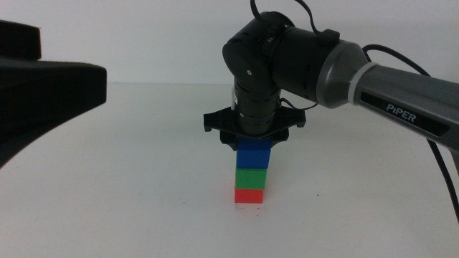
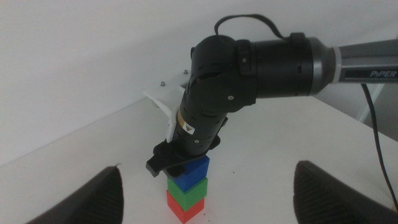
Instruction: Stack red cubes first, then green, then blue cubes in a specific spot.
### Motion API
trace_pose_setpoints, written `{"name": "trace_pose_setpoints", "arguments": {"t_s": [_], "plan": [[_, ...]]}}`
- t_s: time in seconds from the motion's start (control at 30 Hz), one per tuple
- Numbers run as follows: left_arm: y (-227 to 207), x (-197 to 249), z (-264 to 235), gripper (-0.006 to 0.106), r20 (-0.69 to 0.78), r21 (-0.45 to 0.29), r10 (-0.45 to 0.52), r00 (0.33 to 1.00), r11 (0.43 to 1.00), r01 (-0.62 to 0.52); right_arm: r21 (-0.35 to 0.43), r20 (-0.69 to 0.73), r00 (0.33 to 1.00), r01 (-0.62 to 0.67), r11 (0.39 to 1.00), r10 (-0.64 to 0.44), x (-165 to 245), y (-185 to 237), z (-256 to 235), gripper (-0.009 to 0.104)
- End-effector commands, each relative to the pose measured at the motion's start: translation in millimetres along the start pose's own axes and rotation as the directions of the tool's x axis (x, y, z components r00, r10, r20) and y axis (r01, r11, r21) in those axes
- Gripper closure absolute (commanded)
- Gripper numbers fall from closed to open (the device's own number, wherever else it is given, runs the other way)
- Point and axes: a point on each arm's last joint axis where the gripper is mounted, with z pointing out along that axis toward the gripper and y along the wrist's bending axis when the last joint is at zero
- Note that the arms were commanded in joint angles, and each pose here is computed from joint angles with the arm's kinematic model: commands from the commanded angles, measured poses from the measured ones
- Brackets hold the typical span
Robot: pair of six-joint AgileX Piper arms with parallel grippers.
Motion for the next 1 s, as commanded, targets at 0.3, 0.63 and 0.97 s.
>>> {"name": "trace_pose_setpoints", "arguments": {"t_s": [0.3,0.63,0.97], "plan": [[0,-1,-1,0.007,0.014,-0.004,0.0,1.0,1.0,0.0,-0.02,0.034,0.999,0.0,1.0,0.001,-2,-4,-19,0.008],[0,-1,-1,0.007,0.014,-0.004,0.0,1.0,1.0,0.0,-0.02,0.327,0.943,-0.059,0.998,0.062,23,-134,-162,0.008],[0,-1,-1,0.007,0.014,-0.004,0.0,1.0,1.0,0.0,-0.003,0.612,0.79,-0.042,0.999,0.035,132,-272,-164,0.008]]}}
